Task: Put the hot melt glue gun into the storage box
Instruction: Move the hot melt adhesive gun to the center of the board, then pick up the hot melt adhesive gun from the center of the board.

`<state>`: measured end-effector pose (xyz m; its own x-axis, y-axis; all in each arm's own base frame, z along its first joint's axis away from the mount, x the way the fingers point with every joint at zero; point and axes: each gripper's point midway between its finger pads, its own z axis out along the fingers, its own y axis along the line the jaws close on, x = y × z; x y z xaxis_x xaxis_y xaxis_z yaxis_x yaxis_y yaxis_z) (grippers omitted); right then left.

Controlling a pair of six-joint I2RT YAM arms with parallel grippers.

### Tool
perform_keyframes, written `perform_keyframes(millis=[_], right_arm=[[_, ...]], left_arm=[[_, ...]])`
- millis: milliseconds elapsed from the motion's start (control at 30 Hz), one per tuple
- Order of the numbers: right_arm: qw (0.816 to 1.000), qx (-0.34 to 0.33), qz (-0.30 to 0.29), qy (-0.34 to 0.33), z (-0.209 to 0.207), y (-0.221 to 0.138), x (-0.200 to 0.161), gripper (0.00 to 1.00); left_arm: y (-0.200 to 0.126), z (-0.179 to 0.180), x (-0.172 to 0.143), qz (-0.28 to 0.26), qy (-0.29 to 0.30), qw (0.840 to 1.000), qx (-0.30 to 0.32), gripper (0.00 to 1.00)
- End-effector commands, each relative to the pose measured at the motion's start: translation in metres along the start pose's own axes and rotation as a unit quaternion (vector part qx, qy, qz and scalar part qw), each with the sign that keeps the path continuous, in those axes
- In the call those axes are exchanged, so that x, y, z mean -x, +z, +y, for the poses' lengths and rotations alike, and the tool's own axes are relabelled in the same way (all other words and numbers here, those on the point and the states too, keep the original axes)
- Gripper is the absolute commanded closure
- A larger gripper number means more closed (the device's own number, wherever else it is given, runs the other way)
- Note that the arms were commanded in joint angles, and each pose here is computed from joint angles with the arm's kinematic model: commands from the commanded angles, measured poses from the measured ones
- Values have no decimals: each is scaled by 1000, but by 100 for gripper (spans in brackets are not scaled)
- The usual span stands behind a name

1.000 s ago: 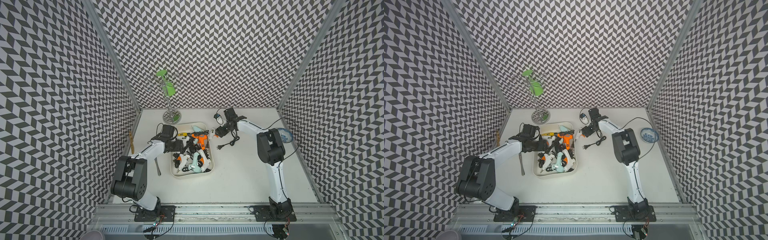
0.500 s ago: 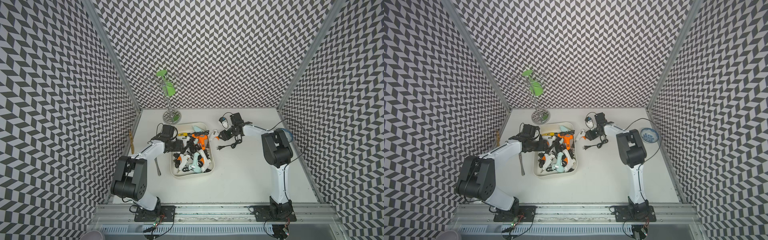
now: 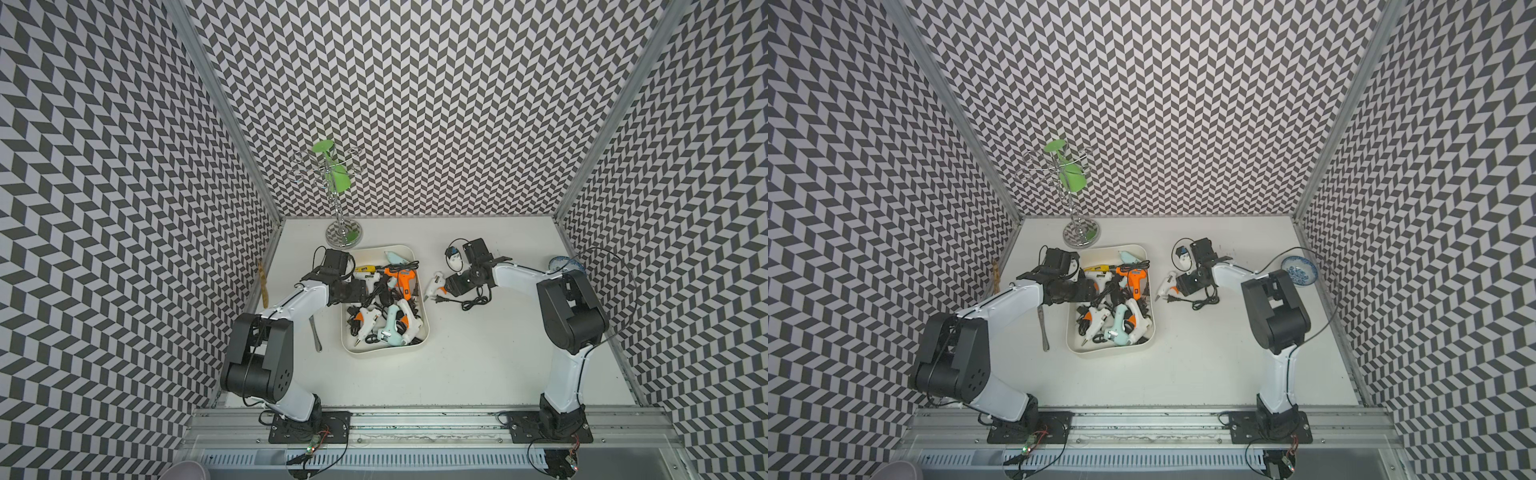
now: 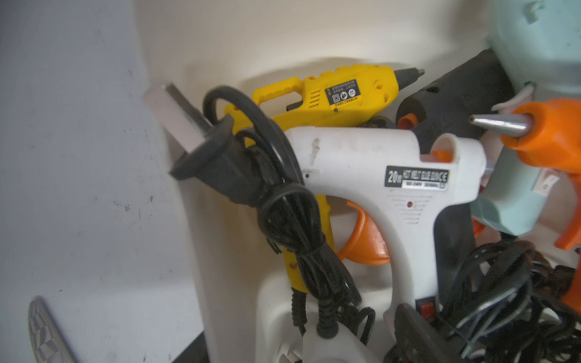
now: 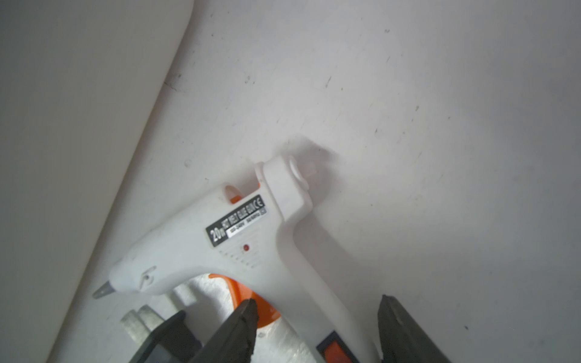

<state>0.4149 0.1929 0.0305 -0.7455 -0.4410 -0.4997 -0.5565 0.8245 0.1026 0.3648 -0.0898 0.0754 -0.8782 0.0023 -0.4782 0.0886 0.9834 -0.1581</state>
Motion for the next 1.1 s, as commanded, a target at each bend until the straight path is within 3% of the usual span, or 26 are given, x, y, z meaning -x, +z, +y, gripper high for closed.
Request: perform_keyframes(millis=[0,133,400,667,867,1067], right_arm=[[999,-33,28,0,-7,-3,-21,38],[997,-53,51,1,-14,-1,-32,40],[1000,-17,-13,17,1,-28,-5,23],[999,29,-21,-12,11,-36,-10,24],[999,-33,1,-38,-12,-27,-23,25],[996,-77,-16,-52,-26,-34,-15,25]], left_arm=[[-12,-16,15,-35,13,999,-25,19],[-16,-12,19,-44,9,999,-18,19],[-20,-12,21,-50,7,998,-21,19],[-21,-13,22,-52,9,998,-23,19],[-19,-14,20,-48,10,998,-27,19],[-21,-15,21,-49,11,998,-29,19]])
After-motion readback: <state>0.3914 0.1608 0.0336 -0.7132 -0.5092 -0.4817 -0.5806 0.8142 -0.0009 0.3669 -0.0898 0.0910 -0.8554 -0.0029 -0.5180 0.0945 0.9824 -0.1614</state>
